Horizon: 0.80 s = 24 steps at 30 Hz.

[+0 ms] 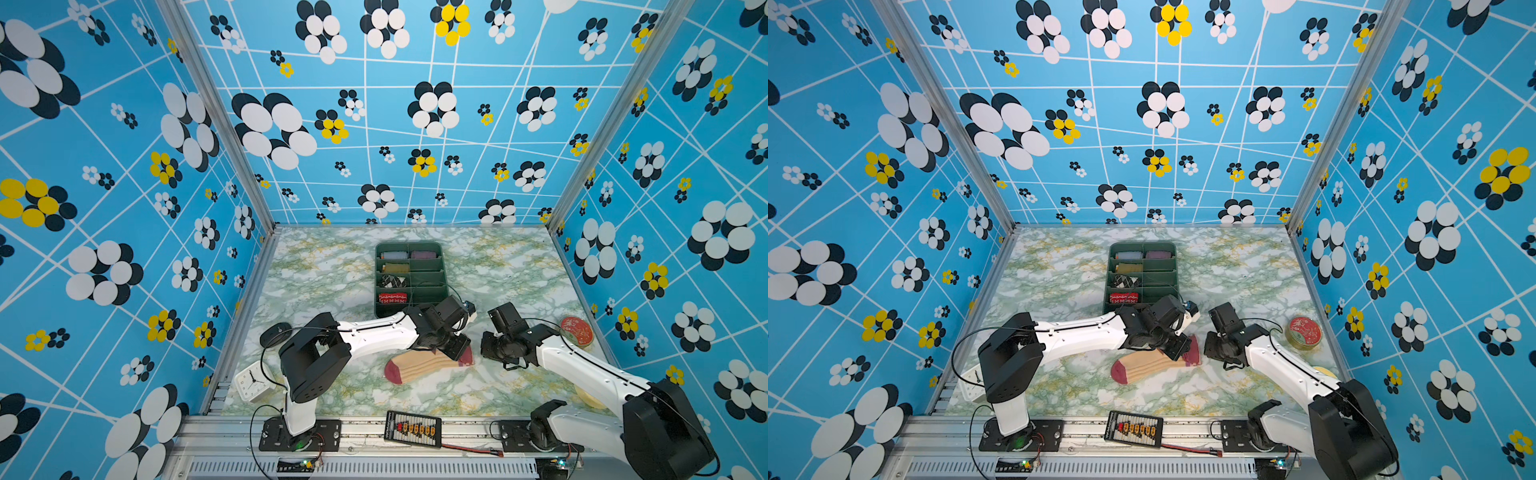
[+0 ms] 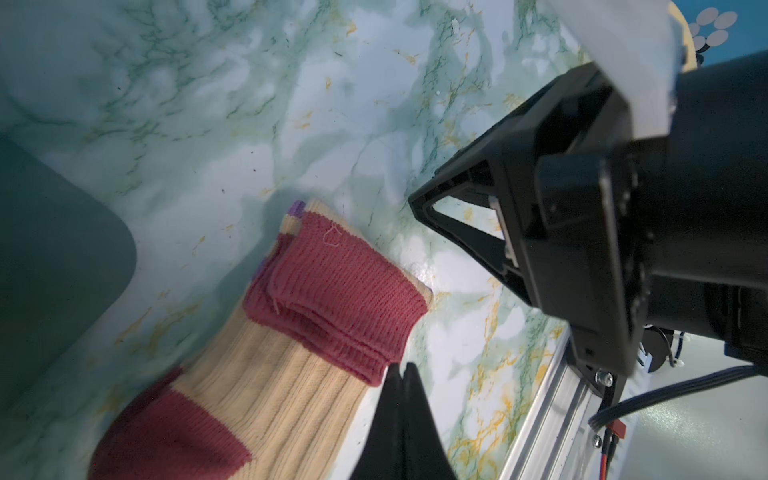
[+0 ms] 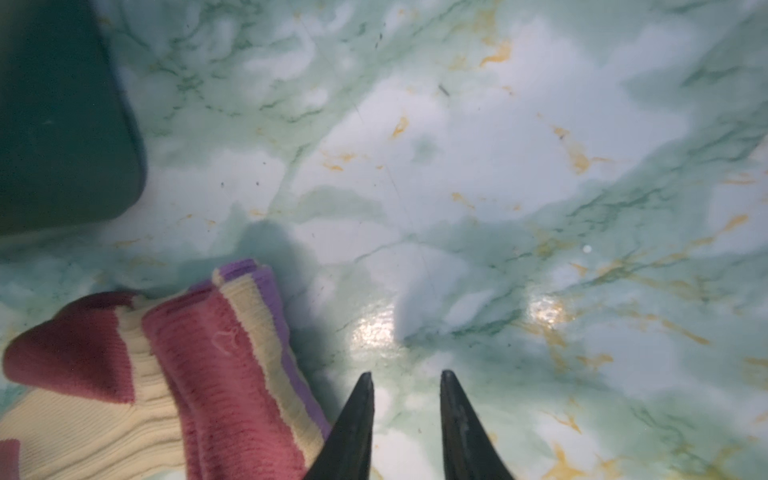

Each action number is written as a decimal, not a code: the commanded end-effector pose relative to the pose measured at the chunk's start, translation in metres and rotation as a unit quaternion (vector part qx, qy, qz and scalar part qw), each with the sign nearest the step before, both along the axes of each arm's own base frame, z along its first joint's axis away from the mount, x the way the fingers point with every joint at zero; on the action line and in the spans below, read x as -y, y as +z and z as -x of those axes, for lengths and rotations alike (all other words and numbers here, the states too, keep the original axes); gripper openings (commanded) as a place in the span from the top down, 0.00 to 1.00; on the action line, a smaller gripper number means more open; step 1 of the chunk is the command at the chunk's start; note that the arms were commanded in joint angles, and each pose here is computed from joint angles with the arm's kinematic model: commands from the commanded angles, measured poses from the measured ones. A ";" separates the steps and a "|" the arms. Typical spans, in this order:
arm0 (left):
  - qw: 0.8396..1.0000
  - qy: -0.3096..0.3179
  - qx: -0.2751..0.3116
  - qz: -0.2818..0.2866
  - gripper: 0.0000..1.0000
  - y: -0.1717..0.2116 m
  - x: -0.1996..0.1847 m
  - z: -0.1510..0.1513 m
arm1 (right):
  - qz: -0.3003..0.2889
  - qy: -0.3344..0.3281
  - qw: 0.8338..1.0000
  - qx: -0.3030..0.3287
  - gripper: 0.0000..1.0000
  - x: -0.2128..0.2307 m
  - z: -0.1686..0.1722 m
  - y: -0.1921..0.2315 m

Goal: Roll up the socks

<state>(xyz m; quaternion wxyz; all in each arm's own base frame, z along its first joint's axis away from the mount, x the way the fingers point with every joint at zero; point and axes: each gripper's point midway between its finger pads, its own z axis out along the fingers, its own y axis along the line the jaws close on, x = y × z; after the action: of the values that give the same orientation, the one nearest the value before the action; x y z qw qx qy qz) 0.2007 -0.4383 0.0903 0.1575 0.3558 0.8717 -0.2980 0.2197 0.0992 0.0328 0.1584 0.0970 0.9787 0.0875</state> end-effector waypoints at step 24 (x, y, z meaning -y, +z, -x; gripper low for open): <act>0.997 0.022 -0.014 -0.074 1.00 -0.054 -0.007 -0.014 | -0.034 0.018 0.999 -0.010 0.72 -0.011 0.006 -0.015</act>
<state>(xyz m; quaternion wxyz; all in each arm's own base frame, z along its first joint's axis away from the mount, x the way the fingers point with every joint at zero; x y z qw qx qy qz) 0.2107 -0.4382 0.0477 0.1382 0.3537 0.8902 -0.2516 0.2191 0.1112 0.0244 0.1539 0.0862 0.9768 0.1218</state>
